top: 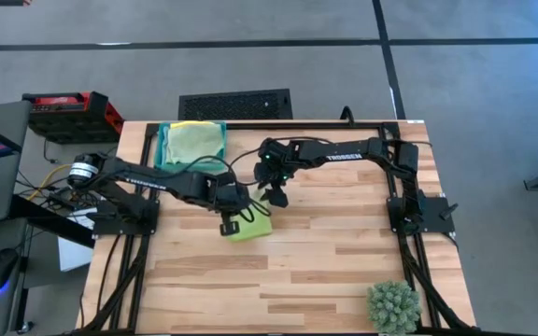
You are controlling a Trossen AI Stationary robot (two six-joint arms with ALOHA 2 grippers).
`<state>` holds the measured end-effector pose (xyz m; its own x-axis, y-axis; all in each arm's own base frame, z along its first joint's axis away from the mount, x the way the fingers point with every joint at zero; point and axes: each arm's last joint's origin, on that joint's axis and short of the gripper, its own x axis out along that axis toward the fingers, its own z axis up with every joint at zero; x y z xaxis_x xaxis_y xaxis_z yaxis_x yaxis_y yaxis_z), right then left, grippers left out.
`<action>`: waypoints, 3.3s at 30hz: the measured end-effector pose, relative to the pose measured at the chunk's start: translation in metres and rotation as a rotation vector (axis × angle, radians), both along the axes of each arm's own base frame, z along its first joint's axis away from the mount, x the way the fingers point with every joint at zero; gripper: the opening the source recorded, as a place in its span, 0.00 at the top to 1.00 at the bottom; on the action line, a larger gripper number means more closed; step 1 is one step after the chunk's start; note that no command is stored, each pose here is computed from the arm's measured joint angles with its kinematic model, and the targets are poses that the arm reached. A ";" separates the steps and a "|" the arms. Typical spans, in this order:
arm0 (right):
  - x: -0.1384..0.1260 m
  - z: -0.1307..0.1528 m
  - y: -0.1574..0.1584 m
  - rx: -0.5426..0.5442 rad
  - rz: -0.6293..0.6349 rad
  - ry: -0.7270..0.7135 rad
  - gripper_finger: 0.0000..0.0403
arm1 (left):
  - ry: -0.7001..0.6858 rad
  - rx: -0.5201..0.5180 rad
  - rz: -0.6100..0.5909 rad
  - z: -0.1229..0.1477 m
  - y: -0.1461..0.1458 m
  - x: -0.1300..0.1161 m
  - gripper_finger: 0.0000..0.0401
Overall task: Fold microfiber towels
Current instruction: Stack the folded light green microfiber on top of the green microfiber towel
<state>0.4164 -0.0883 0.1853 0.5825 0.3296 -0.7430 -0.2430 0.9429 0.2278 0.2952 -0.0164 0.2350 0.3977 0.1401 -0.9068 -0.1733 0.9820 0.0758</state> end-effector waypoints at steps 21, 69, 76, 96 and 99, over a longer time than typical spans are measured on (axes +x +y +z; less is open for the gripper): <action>0.000 0.000 0.003 0.007 0.018 -0.001 0.38 | -0.025 0.073 -0.055 0.002 -0.027 -0.002 1.00; 0.026 0.075 -0.010 -0.044 0.075 -0.301 0.95 | 0.007 0.162 0.696 0.035 -0.015 -0.040 1.00; 0.036 0.088 -0.015 -0.163 0.040 -0.424 0.97 | -0.063 0.162 0.852 0.063 0.012 -0.070 1.00; 0.040 0.104 -0.050 -0.373 -0.190 -0.588 0.97 | -0.134 0.084 1.063 0.086 0.101 -0.098 1.00; 0.044 0.099 -0.050 -0.379 -0.193 -0.599 0.96 | -0.128 0.088 1.047 0.082 0.107 -0.100 1.00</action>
